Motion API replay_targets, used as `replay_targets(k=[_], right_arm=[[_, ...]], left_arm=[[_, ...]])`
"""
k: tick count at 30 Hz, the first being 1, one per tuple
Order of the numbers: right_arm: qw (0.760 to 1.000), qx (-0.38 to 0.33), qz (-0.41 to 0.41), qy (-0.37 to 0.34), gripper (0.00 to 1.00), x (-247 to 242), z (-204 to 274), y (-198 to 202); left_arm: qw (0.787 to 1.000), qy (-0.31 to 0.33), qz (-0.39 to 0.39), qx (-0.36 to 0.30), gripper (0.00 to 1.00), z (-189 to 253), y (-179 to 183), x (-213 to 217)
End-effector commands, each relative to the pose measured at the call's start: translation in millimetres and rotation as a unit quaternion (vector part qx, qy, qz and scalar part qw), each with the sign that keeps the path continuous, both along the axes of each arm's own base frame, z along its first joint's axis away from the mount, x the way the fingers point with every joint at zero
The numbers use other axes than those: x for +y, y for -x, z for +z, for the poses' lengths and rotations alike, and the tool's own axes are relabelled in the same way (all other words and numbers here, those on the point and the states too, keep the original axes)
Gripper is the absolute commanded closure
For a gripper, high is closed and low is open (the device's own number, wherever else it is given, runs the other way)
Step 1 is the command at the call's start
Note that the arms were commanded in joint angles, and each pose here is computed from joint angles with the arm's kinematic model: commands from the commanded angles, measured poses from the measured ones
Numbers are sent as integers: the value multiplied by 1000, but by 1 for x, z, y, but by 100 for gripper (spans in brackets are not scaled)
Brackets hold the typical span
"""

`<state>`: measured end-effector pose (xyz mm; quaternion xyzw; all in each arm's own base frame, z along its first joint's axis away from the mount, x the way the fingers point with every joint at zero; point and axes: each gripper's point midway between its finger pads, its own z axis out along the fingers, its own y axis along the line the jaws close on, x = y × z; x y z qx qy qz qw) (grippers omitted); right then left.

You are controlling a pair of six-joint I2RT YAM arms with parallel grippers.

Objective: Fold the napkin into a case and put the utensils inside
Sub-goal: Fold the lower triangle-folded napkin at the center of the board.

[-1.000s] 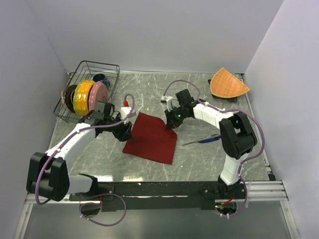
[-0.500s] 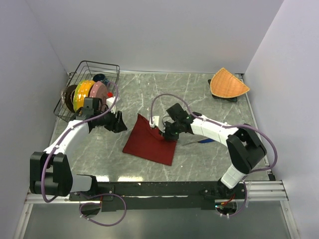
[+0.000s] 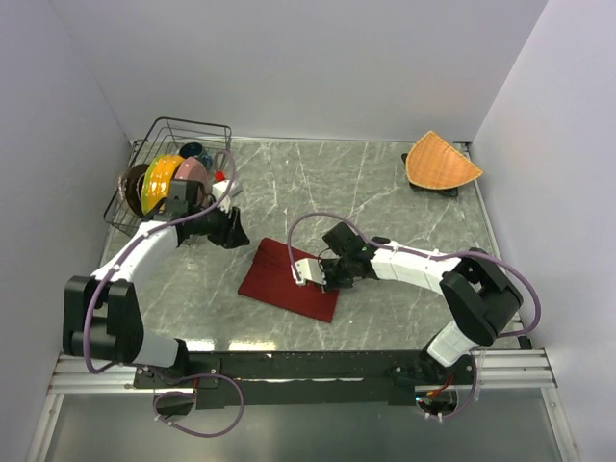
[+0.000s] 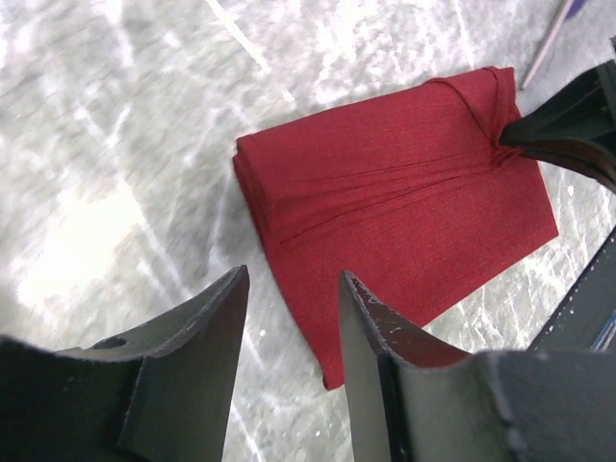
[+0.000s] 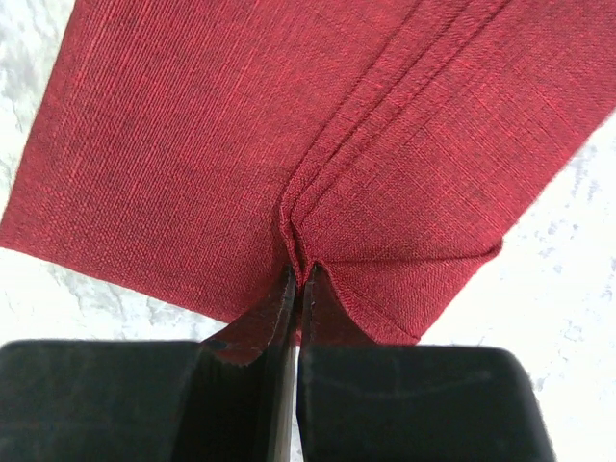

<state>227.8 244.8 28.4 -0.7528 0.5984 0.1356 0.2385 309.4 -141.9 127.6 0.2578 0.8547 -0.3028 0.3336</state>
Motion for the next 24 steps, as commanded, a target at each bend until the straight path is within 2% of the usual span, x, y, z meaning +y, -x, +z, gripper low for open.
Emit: replay_targets(k=[1,12,20,24], right_arm=[[998,-52,22,-9,100,4,11,-9],[998,-62,27,-8,100,2,8,-7],[995,-96,29,-16,100,1,13,-13],[993,-114,27,-22,100,0,20,-15]], left_arm=[[999,2,-40,-27,53,13,-10,-25],[999,-14,-51,7,55,-22,-22,-76],[999,-16,-35,35,59,-44,-29,-84],[999,4,-37,29,59,-36,-28,-89]])
